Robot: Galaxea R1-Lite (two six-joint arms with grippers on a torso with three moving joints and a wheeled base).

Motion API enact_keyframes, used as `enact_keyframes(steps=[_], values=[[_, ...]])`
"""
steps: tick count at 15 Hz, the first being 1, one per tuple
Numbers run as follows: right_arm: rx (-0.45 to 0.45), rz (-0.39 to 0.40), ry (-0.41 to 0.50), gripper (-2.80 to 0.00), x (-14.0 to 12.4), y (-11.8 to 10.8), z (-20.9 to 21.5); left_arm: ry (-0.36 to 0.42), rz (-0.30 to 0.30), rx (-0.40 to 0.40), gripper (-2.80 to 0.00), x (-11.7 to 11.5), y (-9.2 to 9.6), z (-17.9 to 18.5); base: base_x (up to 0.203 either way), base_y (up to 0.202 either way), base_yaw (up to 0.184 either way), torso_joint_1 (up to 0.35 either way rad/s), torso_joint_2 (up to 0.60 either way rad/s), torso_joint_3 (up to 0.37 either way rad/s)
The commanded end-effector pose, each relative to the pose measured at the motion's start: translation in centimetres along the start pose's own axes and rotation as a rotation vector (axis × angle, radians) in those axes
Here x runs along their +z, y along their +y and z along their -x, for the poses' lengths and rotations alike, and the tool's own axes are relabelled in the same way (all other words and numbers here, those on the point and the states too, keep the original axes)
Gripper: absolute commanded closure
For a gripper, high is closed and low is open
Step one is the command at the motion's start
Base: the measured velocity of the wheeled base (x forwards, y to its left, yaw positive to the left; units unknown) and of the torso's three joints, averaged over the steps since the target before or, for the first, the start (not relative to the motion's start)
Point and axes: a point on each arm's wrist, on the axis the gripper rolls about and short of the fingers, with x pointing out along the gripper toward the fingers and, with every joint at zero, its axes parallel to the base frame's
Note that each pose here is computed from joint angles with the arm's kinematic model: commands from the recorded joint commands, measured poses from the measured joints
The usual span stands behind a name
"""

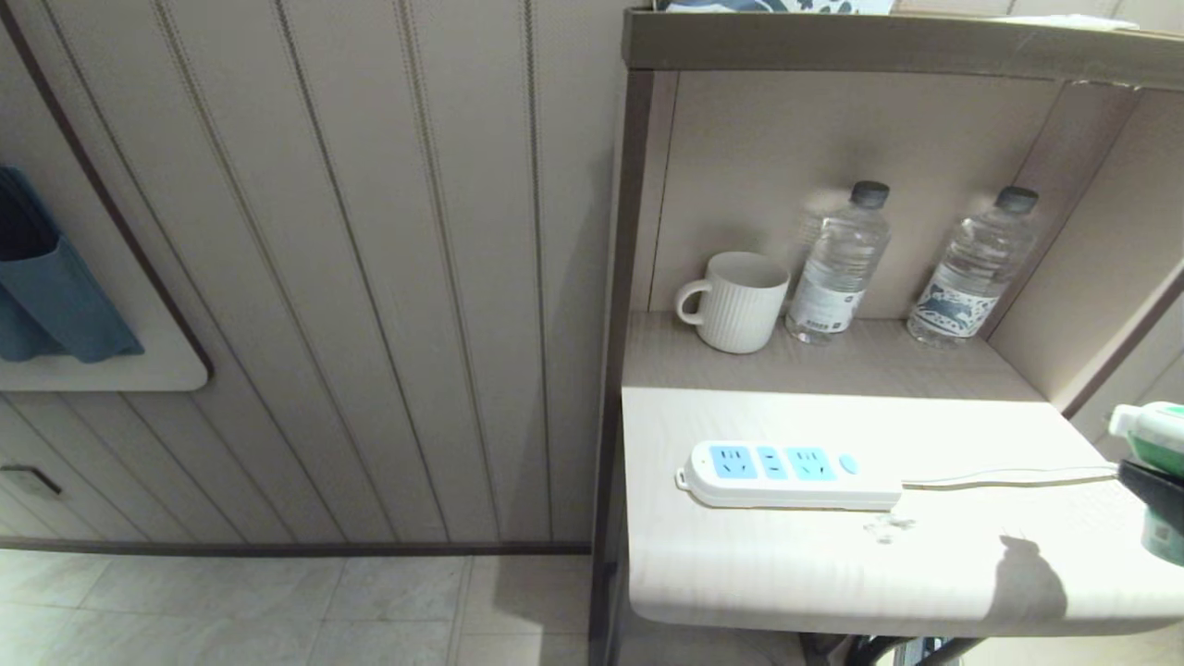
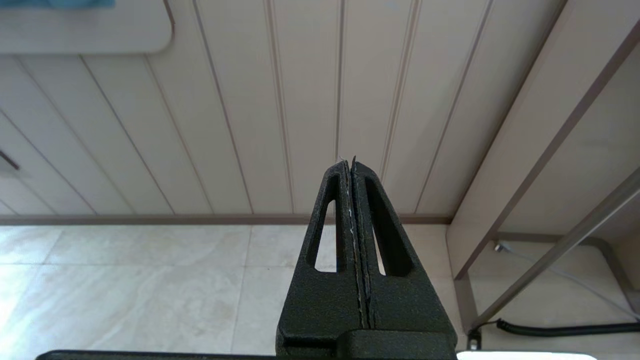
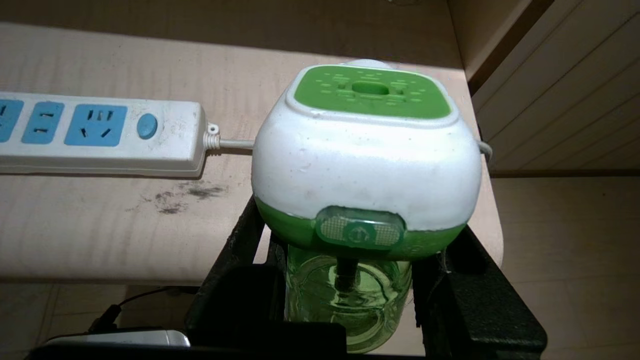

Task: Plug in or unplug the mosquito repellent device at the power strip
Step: Place the mosquito repellent liquid on the table

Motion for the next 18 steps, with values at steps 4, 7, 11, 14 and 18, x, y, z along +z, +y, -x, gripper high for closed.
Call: enact_keyframes(steps=[4, 7, 11, 14, 18], values=[[0.006, -0.016, -0.02, 0.0, -0.8, -0.5, 0.7, 0.001, 0.003, 0.0, 0.0, 0.0, 0.0, 0.0, 0.0, 0.0, 0.0, -0.057, 0.15, 0.089], [0.017, -0.059, -0.116, 0.0, -1.0, -0.5, 0.6, 0.002, 0.005, 0.001, 0.0, 0.0, 0.0, 0.0, 0.0, 0.0, 0.0, -0.003, 0.01, 0.006], [0.009, -0.021, -0.219, 0.0, -2.6, -0.2, -0.3, -0.001, 0.006, 0.0, 0.0, 0.0, 0.0, 0.0, 0.0, 0.0, 0.0, 0.0, 0.0, 0.0], [0.0, 0.004, -0.248, 0.0, -3.9, 0.1, -1.0, 0.0, 0.003, 0.0, 0.0, 0.0, 0.0, 0.0, 0.0, 0.0, 0.0, 0.0, 0.0, 0.0], [-0.001, 0.01, -0.225, 0.0, -4.3, 0.5, -1.7, -0.001, 0.003, 0.0, 0.0, 0.0, 0.0, 0.0, 0.0, 0.0, 0.0, 0.0, 0.0, 0.0]])
